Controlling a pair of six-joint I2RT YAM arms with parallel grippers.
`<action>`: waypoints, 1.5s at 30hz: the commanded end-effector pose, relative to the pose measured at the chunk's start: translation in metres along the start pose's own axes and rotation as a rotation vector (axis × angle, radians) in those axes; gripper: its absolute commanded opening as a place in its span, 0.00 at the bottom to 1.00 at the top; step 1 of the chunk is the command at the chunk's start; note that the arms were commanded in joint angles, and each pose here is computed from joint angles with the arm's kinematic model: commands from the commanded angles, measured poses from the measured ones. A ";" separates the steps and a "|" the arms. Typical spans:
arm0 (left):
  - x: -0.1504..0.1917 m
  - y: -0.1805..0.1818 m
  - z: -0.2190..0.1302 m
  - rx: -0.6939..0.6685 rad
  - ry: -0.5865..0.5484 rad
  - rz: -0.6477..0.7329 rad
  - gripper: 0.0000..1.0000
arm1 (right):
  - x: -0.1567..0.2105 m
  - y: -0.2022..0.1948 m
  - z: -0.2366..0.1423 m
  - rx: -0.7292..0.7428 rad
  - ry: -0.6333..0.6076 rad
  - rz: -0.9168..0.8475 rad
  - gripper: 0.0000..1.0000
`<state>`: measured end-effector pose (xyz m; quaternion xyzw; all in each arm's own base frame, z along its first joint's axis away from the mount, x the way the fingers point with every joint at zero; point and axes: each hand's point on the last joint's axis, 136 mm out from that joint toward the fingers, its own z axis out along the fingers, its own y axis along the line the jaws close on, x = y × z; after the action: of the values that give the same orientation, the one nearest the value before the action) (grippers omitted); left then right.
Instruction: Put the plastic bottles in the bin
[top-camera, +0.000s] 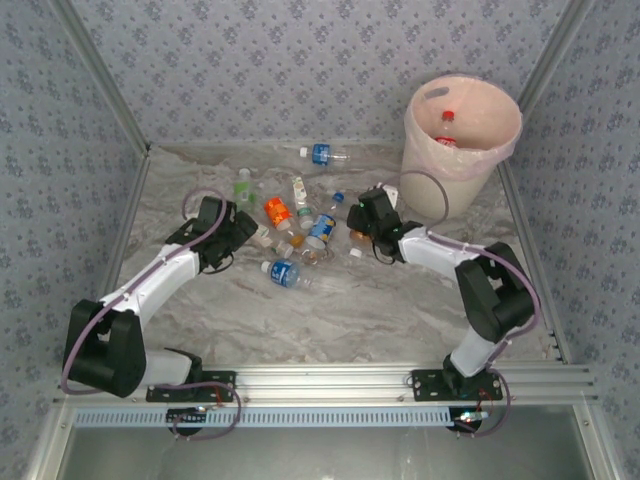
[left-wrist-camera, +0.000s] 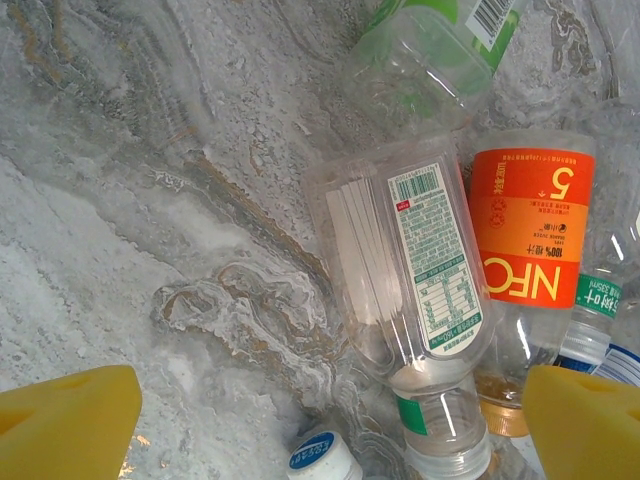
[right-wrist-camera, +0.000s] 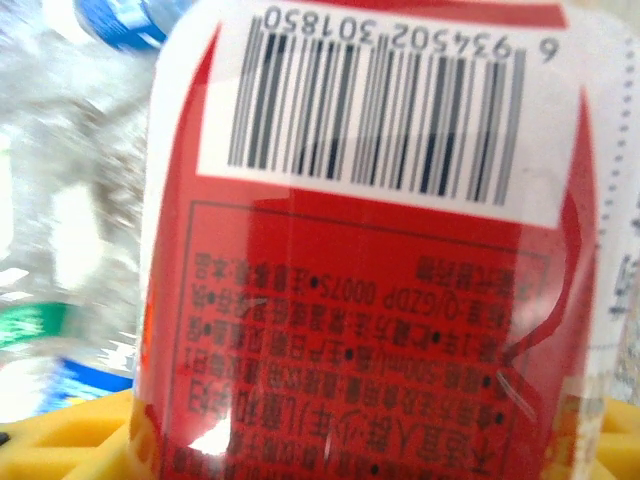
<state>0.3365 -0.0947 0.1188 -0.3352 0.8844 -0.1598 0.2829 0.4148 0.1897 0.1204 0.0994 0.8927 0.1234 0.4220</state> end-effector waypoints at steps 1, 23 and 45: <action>-0.005 -0.009 -0.003 0.022 0.002 -0.001 0.98 | -0.042 0.027 -0.026 -0.118 -0.133 -0.065 0.52; -0.006 -0.013 -0.004 0.034 0.007 0.002 0.98 | -0.249 0.069 -0.180 -0.299 -0.615 -0.233 0.50; -0.010 -0.011 -0.018 0.067 -0.037 -0.006 0.98 | -0.354 -0.119 -0.124 0.103 -0.527 -0.254 0.57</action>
<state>0.3386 -0.0985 0.1318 -0.3310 0.8793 -0.1780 0.2925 0.5293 -0.0254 0.4185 0.0493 0.7528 0.0056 0.6564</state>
